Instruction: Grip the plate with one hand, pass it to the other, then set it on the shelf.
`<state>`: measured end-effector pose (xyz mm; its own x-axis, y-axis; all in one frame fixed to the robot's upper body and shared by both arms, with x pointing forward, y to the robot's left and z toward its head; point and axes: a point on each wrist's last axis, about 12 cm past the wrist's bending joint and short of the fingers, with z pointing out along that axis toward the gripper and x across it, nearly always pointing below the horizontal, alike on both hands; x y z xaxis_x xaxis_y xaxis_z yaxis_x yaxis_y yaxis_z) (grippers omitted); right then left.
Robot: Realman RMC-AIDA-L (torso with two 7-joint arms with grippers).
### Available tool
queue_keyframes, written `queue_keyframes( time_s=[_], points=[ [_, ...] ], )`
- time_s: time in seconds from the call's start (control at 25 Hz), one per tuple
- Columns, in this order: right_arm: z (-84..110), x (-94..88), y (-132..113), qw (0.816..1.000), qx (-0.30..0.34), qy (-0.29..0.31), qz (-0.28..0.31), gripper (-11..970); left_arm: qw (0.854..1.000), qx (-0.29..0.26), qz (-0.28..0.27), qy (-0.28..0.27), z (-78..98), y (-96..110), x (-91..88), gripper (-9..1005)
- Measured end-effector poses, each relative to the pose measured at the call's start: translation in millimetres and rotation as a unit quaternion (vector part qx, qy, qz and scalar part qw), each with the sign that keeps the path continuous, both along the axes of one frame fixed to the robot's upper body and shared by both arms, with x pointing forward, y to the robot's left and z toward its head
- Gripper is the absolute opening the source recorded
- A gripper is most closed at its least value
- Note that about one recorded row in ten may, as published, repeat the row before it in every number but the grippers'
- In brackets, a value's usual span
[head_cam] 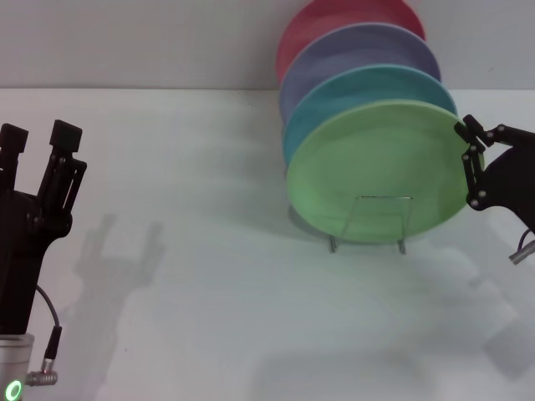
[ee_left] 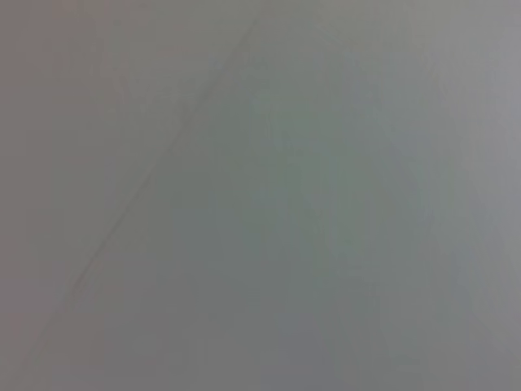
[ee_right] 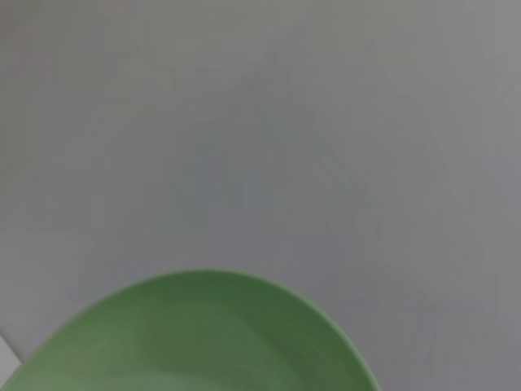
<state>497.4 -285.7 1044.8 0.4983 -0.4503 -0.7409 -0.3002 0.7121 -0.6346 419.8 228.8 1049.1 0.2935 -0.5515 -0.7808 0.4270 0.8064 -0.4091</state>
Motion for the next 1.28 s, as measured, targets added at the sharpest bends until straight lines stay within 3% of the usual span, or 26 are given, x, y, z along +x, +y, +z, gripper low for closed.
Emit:
queue_keyframes(
  time_s=[0.48, 0.68, 0.72, 0.88, 1.08, 1.28],
  points=[
    [-6.3, -6.5, 8.4, 1.0, 0.025, 0.017, -0.007, 49, 1.0, 0.003, -0.009, -0.006, 1.3, 1.6, 0.9, 838],
    [-4.6, -16.8, 5.9, 0.995, 0.096, 0.035, 0.007, 241, 1.0, 0.007, -0.009, -0.008, 1.4, 2.8, 1.5, 838],
    [-2.1, -21.0, 3.6, 0.992, 0.123, 0.033, 0.013, 244, 1.0, 0.009, -0.008, -0.008, 1.3, 3.1, 1.4, 838],
    [8.0, -36.6, -9.1, 0.97, 0.243, 0.019, 0.01, 256, 1.0, 0.03, -0.003, -0.009, -1.0, 7.5, 2.7, 838],
    [14.9, -40.8, -28.9, 0.927, 0.374, 0.015, -0.017, 304, 0.997, 0.079, 0.021, -0.009, -5.4, 12.0, 3.1, 839],
    [14.4, -38.0, -47.7, 0.901, 0.43, 0.018, -0.056, 360, 0.992, 0.115, 0.047, -0.003, -8.6, 21.1, 7.9, 839]
  ],
)
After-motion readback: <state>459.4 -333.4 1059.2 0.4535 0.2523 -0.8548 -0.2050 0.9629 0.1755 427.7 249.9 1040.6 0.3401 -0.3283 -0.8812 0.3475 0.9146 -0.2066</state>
